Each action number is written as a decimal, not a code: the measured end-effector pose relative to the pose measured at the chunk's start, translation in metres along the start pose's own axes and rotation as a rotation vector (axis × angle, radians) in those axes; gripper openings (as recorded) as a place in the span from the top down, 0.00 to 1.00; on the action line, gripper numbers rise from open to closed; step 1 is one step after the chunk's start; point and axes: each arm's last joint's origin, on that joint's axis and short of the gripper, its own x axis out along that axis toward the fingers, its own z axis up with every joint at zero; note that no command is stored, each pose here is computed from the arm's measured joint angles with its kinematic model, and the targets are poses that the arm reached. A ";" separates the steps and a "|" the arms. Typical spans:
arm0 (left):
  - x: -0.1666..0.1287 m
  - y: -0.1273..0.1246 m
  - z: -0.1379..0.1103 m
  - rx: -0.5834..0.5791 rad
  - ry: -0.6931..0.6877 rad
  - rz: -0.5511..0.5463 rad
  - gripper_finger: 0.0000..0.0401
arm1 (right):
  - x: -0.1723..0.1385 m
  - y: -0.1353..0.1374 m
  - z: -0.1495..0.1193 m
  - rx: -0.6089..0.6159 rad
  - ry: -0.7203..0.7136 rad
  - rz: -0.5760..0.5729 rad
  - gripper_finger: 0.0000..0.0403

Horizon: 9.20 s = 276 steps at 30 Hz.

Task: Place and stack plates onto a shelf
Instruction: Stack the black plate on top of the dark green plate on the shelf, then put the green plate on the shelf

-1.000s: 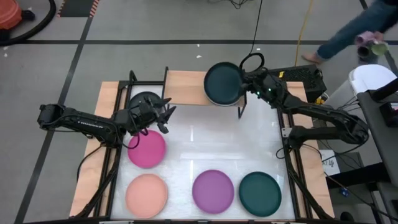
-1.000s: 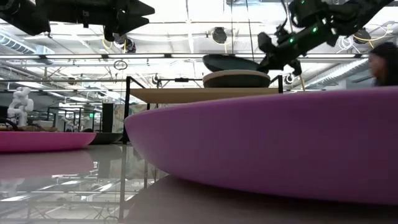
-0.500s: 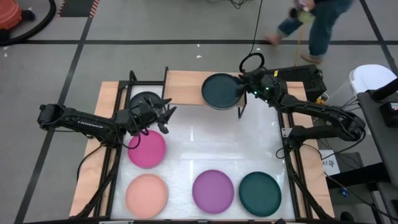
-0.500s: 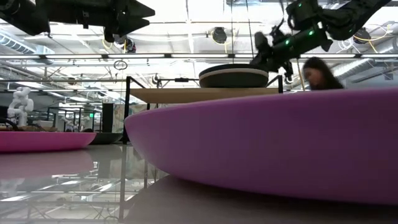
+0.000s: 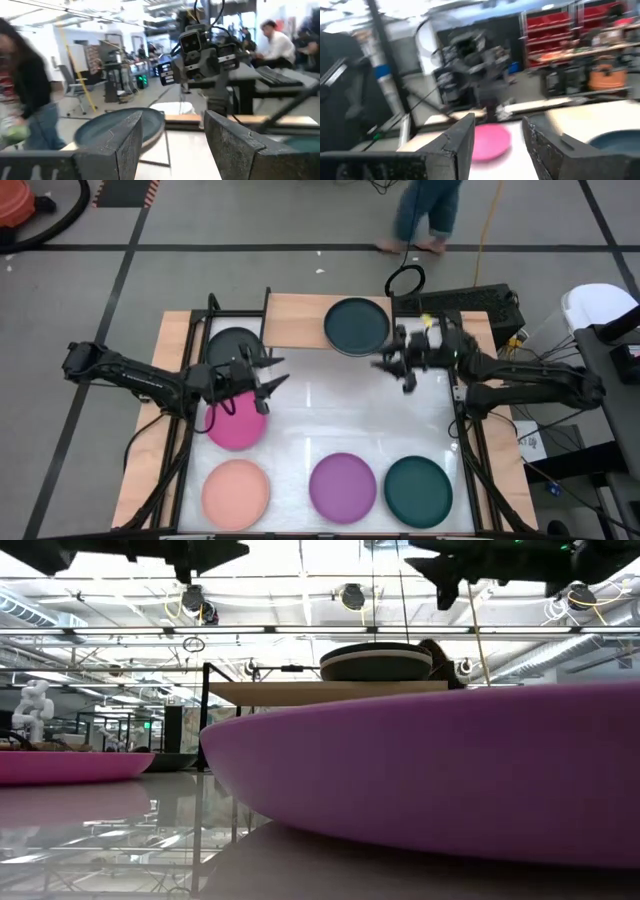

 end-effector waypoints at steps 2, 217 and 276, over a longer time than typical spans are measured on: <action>0.001 -0.004 0.004 0.007 0.019 -0.020 0.47 | -0.001 0.013 -0.011 -0.015 0.030 0.017 0.64; 0.184 0.032 0.038 0.404 0.423 -0.120 0.66 | -0.034 0.034 -0.091 -0.026 0.066 -0.191 0.65; 0.050 0.044 -0.035 -0.166 0.292 0.238 0.66 | -0.033 0.037 -0.090 0.091 0.061 -0.126 0.65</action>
